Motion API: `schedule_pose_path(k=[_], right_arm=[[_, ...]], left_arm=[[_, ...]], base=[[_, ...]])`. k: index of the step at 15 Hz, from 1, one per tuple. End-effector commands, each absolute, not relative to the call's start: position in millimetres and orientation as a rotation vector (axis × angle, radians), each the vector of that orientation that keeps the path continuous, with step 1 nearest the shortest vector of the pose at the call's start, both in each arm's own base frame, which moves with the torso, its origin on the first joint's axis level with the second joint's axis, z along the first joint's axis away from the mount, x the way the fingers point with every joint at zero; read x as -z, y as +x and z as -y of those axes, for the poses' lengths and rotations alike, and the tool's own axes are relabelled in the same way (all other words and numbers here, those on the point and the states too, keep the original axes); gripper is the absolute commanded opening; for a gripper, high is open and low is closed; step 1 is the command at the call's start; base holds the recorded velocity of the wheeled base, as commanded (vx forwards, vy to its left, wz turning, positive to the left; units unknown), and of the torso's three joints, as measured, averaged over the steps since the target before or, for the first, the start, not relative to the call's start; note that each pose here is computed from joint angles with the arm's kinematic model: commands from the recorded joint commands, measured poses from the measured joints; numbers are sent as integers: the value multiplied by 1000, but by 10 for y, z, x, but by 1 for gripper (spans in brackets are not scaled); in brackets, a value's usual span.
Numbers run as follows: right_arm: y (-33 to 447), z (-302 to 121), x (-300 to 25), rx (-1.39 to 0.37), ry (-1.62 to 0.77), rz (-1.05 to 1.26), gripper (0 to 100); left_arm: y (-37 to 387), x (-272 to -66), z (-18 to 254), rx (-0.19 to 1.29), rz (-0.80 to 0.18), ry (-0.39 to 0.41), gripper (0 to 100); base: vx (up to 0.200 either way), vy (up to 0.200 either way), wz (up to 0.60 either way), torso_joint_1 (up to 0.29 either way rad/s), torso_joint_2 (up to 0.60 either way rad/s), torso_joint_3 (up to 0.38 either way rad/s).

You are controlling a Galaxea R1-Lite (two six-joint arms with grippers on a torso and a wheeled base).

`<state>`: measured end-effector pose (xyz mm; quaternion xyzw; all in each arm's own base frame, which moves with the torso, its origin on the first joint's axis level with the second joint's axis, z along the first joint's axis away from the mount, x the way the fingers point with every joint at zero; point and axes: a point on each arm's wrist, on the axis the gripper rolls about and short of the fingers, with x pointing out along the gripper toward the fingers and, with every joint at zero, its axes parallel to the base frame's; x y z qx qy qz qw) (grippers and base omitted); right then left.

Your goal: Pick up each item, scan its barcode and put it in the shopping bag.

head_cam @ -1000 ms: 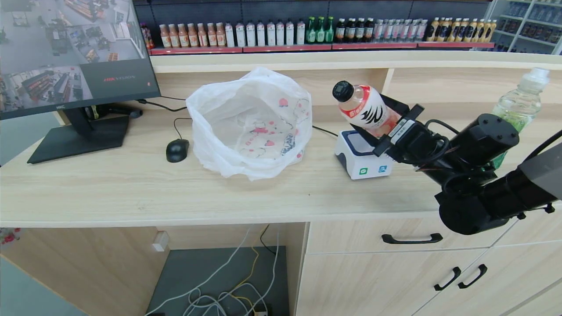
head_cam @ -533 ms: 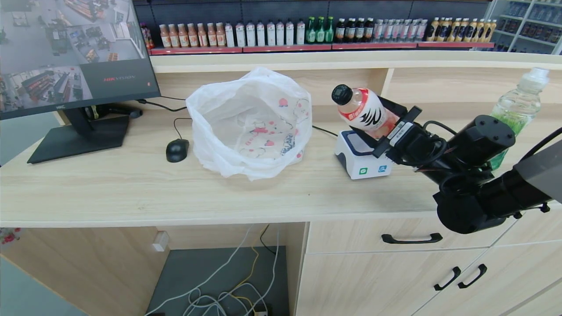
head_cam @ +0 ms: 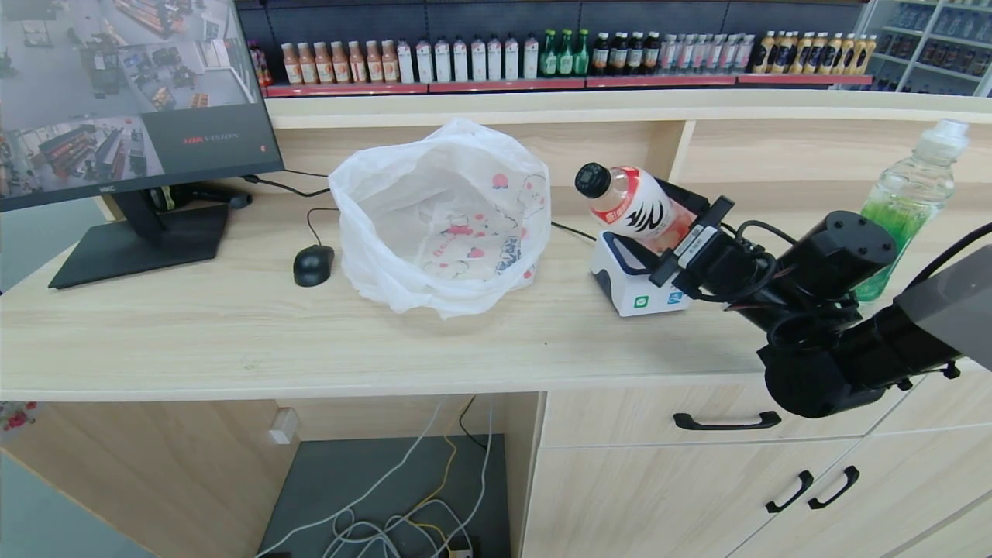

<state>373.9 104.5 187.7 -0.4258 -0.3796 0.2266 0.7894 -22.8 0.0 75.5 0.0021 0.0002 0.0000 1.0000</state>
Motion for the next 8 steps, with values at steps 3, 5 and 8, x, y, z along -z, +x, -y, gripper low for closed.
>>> schedule_pose_path(k=[3,5,8], right_arm=[[3752,-1059,-1837,-495,-917,808,0],[3750,-1071,-1841,-497,-916,811,0],[3756,-1071,-1859,-487,-916,815,0]], left_arm=[[-228,-755,0,0,0,5,100],[-228,-755,0,0,0,5,100],[-228,-755,0,0,0,5,100]], base=[[0,0,0,0,0,0],[0,0,0,0,0,0],[0,0,0,0,0,0]])
